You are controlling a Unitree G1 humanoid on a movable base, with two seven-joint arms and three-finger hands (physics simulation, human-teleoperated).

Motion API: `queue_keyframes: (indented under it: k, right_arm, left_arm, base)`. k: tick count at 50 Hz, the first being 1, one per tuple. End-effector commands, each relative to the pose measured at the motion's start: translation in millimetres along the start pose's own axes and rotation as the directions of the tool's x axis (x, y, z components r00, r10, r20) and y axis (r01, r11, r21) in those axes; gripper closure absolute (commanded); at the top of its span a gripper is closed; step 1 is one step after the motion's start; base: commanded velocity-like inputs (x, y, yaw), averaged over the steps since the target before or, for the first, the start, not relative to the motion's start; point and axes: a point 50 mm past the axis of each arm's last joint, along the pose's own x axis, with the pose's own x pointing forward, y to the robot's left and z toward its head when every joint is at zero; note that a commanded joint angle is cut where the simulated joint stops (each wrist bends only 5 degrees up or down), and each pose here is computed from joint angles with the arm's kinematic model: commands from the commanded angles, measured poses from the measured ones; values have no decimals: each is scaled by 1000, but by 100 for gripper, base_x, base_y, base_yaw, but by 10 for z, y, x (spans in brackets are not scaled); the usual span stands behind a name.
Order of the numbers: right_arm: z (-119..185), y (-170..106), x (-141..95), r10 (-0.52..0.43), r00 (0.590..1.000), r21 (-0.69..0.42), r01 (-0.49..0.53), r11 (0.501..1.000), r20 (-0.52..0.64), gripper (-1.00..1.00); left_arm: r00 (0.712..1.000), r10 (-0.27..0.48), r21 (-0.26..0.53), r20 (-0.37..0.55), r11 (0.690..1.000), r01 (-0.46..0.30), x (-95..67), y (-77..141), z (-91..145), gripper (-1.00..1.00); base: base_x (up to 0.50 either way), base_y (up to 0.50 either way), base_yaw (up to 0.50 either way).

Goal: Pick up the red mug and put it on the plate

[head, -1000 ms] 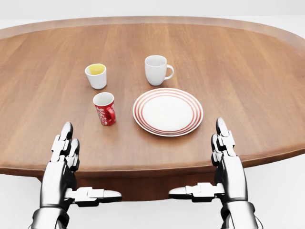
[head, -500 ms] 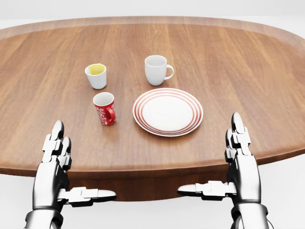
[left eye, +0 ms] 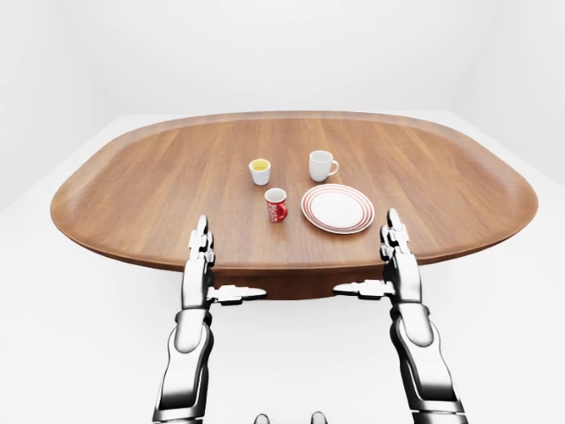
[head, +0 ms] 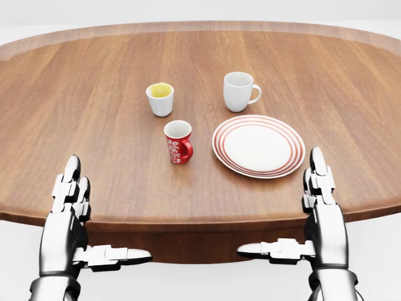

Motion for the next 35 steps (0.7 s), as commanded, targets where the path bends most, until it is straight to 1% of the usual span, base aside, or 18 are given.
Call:
queue_keyframes:
  k: [1, 3, 4, 6, 12, 15, 19, 24, 28, 29, 30, 32, 34, 35]
  right_arm:
    - [15, -24, -8, -7, 1000, -2, 7, 1000, 6, -100]
    - [18, -31, -5, -17, 1000, 2, 17, 1000, 9, -100]
    - [30, -38, -5, -14, 1000, 37, 14, 999, 10, -100]
    - [17, -40, 2, -17, 1000, 25, 17, 1000, 3, -100]
    - [18, -59, -2, -20, 1000, 37, 20, 999, -3, -100]
    - [4, -77, -3, -24, 1000, 41, 24, 999, -13, -100]
    - [4, -97, -1, -30, 999, 51, 31, 998, -16, -100]
    - [-5, -102, 4, -31, 999, 56, 32, 998, -21, -100]
    - [4, -113, 9, -35, 999, 57, 36, 998, -23, -100]
    - [5, -114, 11, -35, 999, 56, 37, 998, -24, -100]
    - [26, -118, 37, -34, 999, 53, 36, 998, -26, -100]
    - [76, -123, 52, -32, 999, 48, 33, 998, -17, -100]
    - [107, -133, 76, -29, 1000, 53, 29, 998, -13, -100]
    - [119, -144, 106, -34, 999, 38, 34, 999, -11, -100]
  left_arm:
    - [1000, 1, 5, 7, 1000, -1, -12, 1, 22, -100]
    - [1000, 1, 6, 6, 1000, -1, -11, 0, 16, -100]
    - [1000, 0, 6, 6, 1000, 0, -12, -1, 15, -100]
    - [1000, 0, 6, 6, 1000, 0, -12, -1, 15, -100]
    - [1000, 2, 5, 4, 1000, -2, -5, 2, 10, -100]
    - [1000, 3, 3, -11, 1000, -3, 12, 14, -23, -100]
    - [1000, 5, -5, -14, 1000, -5, 10, 36, 8, -100]
    - [999, 13, -23, -33, 1000, -14, 61, 77, -33, -100]
    - [1000, 25, -13, -14, 1000, -25, 73, 118, 61, -100]
    - [1000, 20, -21, -6, 1000, -20, 77, 126, 86, -100]
    - [1000, 29, -30, 9, 999, -28, 109, 153, 184, -100]
    - [995, 37, -40, 93, 999, -34, 138, 176, 382, -100]
    - [988, 41, -42, 147, 998, -35, 162, 192, 513, -100]
    - [984, 45, -33, 172, 999, -40, 181, 197, 575, -100]
  base:
    - [0, 40, 0]
    - [0, 25, 0]
    - [0, 0, 0]
    - [0, 0, 0]
    - [0, 0, 0]
    - [0, 0, 0]
    - [0, 0, 0]
    - [0, 0, 0]
    - [0, 0, 0]
    - [0, 0, 0]
    - [0, 0, 0]
    - [0, 0, 0]
    - [0, 0, 0]
    - [0, 0, 0]
